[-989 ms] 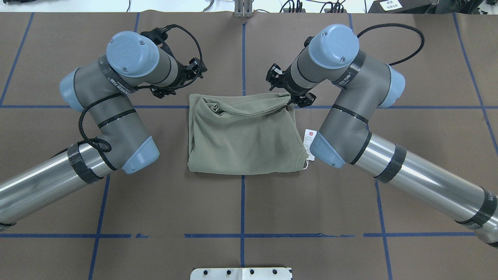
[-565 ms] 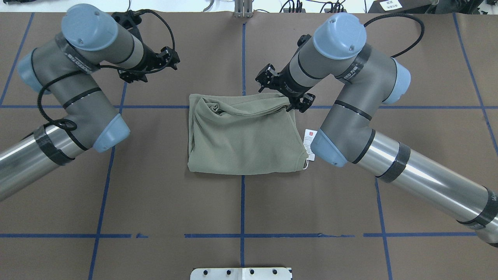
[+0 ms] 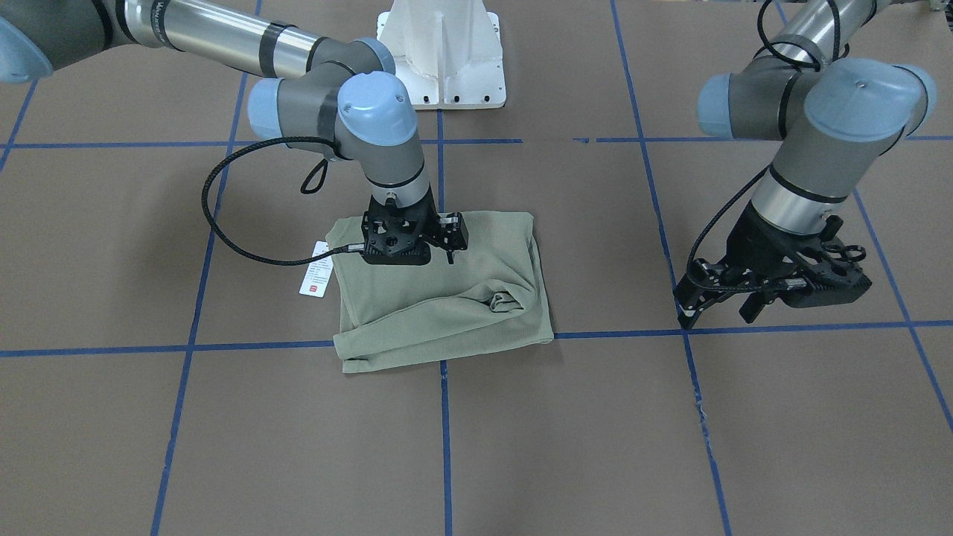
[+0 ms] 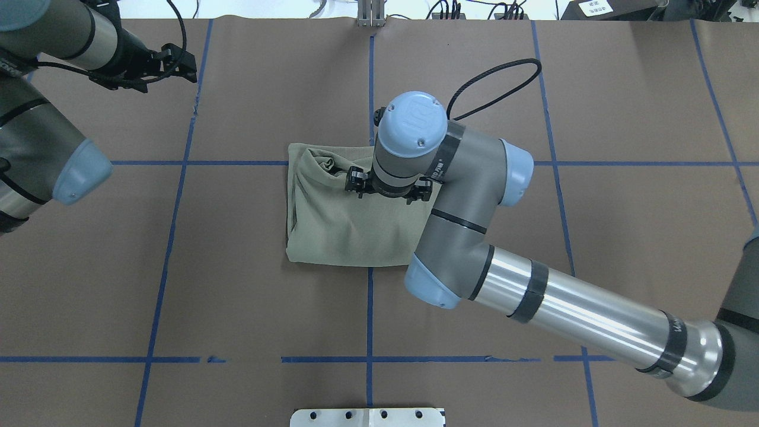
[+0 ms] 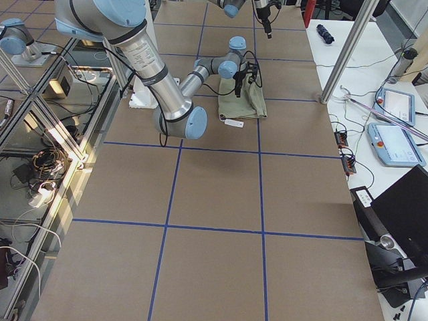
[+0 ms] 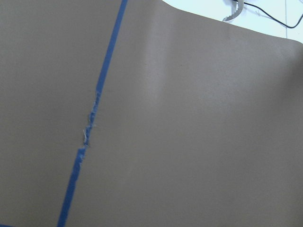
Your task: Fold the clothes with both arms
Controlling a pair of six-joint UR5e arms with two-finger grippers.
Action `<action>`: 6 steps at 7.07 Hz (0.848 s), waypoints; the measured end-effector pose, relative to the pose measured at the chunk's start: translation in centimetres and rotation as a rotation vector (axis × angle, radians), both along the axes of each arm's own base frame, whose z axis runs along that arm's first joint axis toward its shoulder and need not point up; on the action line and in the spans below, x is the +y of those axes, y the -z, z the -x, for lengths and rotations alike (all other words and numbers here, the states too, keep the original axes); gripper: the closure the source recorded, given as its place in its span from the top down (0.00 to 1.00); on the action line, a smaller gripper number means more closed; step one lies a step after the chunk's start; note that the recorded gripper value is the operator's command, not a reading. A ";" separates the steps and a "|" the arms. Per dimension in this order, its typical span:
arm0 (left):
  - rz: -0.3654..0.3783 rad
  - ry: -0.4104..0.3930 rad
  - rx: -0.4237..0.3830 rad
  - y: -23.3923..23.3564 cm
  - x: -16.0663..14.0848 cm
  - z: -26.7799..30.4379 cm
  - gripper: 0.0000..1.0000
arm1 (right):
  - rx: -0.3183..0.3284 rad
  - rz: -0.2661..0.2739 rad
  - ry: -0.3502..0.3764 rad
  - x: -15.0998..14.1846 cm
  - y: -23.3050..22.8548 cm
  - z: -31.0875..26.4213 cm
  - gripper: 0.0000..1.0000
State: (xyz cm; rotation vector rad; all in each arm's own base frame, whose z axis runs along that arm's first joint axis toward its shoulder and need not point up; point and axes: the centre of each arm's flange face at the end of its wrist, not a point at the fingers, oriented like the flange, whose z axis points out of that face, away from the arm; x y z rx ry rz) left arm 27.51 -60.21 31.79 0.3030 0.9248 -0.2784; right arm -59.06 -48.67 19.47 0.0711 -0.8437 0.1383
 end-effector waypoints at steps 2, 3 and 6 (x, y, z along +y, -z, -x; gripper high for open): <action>-0.004 0.012 0.004 -0.1 -0.2 2.4 1.00 | 0.066 -0.032 0.020 -2.2 -0.2 3.2 1.00; -0.007 0.017 0.003 -0.1 -0.1 3.3 1.00 | 0.070 -0.046 0.011 -3.7 -0.7 4.4 1.00; -0.011 0.023 0.004 -0.1 0.0 4.0 1.00 | 0.055 -0.118 -0.060 -10.8 -1.8 4.5 1.00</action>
